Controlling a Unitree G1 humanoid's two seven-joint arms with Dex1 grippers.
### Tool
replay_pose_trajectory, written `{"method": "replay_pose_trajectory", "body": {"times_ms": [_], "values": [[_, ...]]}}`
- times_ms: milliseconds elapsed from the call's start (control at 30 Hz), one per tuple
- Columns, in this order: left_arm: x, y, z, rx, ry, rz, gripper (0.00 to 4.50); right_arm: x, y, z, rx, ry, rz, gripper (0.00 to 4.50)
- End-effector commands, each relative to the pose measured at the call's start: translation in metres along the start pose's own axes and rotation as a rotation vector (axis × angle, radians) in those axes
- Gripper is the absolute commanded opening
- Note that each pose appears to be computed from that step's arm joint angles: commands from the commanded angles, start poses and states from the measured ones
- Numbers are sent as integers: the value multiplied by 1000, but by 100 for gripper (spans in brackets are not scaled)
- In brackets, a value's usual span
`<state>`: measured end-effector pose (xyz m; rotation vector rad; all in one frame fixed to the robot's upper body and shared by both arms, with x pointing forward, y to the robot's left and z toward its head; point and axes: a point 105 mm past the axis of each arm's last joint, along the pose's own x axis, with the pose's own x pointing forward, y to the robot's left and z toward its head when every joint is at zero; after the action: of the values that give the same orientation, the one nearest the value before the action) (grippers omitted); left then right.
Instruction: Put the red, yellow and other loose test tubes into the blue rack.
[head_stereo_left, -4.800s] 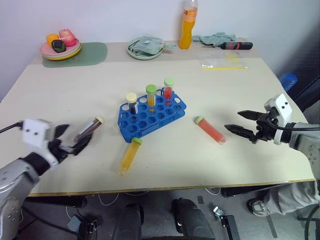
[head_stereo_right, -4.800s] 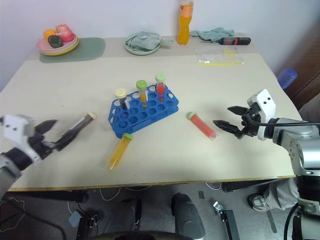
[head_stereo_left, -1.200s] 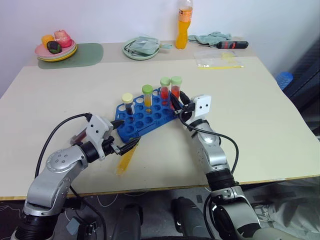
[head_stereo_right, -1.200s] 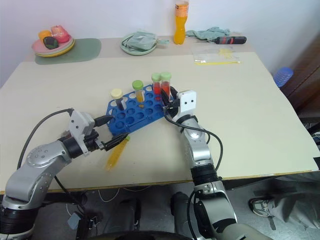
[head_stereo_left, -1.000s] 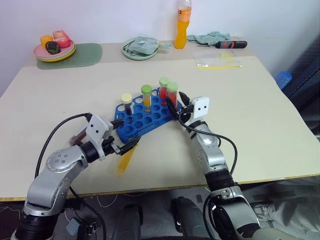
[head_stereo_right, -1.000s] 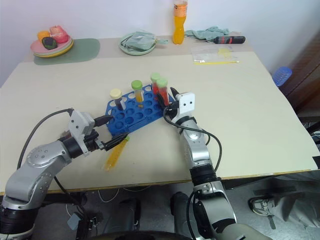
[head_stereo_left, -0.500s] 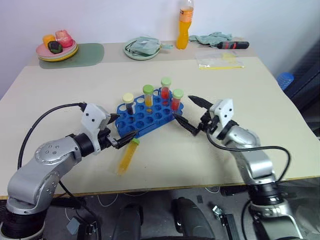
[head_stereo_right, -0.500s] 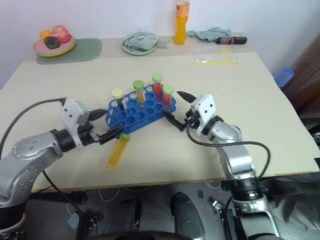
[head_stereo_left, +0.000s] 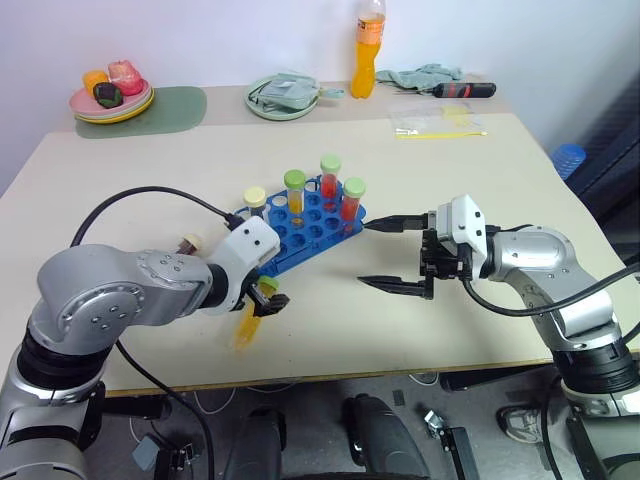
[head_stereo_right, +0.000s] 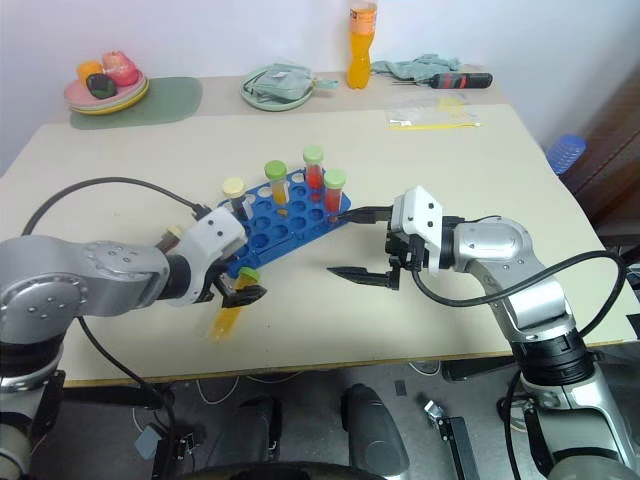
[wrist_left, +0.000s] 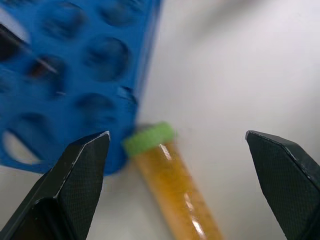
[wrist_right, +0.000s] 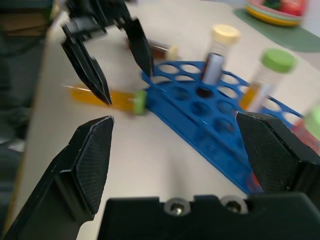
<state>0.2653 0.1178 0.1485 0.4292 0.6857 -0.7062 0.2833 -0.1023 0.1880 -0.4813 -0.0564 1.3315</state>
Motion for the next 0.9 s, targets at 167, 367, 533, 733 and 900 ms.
{"method": "replay_pose_trajectory", "body": {"times_ms": [167,367,533,733,900], "values": [[9,-10,-22,-151,93,39,450,5,12,13,-29,-29,65,432],[3,-16,-18,-191,130,83,450,5,17,13,-24,-29,74,432],[5,-12,-24,-208,161,124,450,7,20,14,-22,-36,79,432],[14,-12,-27,-248,180,141,450,10,23,15,-15,-45,85,432],[26,-14,-25,-290,186,149,450,13,27,15,-7,-52,87,432]]}}
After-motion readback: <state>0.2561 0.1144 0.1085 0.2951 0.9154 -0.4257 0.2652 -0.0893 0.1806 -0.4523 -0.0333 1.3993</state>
